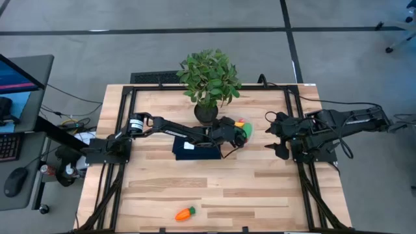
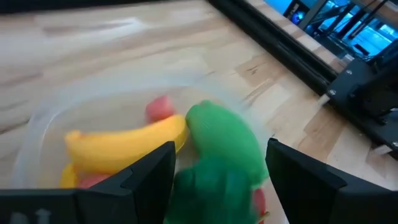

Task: Pick and placing Produce into tupperware
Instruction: Put the green bell pepper into the transparent container, then put the orange carrot into the transparent container

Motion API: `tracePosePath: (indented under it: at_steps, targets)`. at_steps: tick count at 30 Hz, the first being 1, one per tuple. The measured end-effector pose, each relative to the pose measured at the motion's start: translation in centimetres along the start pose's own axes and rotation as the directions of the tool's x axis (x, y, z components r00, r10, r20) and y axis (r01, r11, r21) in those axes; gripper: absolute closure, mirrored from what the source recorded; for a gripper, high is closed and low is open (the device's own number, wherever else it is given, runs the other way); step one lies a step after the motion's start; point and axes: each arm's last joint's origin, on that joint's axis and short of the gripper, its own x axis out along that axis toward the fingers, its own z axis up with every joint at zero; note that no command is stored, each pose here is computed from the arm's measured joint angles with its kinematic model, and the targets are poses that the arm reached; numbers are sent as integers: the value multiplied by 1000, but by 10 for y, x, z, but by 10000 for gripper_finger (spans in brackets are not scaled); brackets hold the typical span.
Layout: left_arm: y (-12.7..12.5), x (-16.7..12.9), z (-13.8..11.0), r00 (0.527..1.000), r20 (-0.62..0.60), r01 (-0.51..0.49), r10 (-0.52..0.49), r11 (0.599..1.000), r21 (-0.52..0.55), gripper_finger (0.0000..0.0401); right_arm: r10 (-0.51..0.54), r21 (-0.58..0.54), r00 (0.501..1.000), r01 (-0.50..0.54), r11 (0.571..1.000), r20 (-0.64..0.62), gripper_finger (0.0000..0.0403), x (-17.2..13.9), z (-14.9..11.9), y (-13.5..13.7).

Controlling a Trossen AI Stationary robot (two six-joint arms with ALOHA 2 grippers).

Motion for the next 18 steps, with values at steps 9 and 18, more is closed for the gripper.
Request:
tracePosePath:
  at_steps: [9,18]
  targets:
    - [-31,-7,40,993,66,93,-102,988,126,163,0,0,1000,0,1000,0,88,0,0,0]
    - [-69,-37,66,956,-192,277,-223,902,332,163,0,0,1000,0,1000,-2,88,0,0,0]
